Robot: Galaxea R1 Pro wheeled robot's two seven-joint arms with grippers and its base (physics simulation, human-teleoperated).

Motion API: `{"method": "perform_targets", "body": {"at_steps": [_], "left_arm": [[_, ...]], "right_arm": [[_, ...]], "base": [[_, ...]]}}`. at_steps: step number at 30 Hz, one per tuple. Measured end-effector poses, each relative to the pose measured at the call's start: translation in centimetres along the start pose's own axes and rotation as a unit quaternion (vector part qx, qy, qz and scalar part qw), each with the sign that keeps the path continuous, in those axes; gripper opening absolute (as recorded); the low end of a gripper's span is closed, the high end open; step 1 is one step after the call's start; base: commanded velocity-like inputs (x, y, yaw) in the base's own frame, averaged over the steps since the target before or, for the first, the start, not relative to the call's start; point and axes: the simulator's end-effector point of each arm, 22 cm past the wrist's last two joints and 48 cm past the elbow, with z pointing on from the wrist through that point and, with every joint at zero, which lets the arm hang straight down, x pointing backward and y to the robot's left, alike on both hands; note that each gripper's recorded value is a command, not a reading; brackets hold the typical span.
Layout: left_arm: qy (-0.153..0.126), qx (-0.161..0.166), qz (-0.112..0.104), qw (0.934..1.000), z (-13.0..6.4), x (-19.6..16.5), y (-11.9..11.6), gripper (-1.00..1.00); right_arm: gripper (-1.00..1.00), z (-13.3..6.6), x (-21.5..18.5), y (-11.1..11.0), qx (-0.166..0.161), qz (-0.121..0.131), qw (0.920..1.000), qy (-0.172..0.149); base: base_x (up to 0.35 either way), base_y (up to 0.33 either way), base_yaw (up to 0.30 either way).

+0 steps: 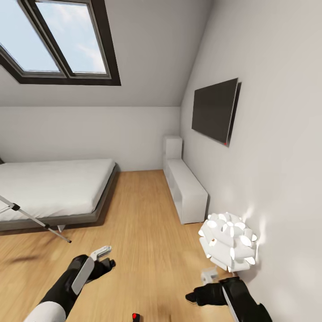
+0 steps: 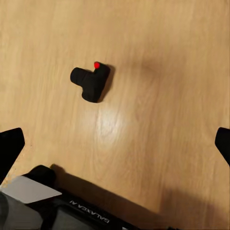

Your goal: Attach the digital camera to the camera tripod in the bedroom.

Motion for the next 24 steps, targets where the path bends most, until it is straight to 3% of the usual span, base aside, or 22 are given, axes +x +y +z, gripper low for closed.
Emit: {"method": "perform_targets", "body": {"at_steps": [3,4,5,10,18,24], "left_arm": [[-0.022,0.02,0.006,0.9995,-1.1,-1.8,-2.5,1.0],[-0.038,0.044,0.015,0.9982,-2.6,-3.4,-5.2,1.0],[-0.046,0.057,0.022,0.997,-3.6,-4.1,-6.8,1.0],[-0.068,0.101,0.047,0.9915,-6.8,-5.6,-11.9,1.0],[-0.065,0.11,0.069,0.9894,-8.1,-4.8,-15.2,1.0],[-0.05,0.073,0.074,0.9933,-7.4,-3.1,-15.5,1.0]], "right_arm": [[1.0,-0.9,-1.9,1.7,-0.033,-0.007,0.9993,-0.018],[1.0,-2.3,-4.3,3.7,-0.068,-0.017,0.9965,-0.045],[1.0,-3.2,-5.6,4.3,-0.079,-0.024,0.9948,-0.061],[1.0,-5.2,-8.4,5.1,-0.086,-0.042,0.9908,-0.096],[1.0,-6.1,-9.5,5.5,-0.087,-0.051,0.9888,-0.11],[1.0,-6.1,-9.3,5.6,-0.088,-0.048,0.9893,-0.106]], "base": [[0.0,0.0,0.0],[0.0,0.0,0.0],[0.0,0.0,0.0],[0.0,0.0,0.0],[0.0,0.0,0.0],[0.0,0.0,0.0]]}}
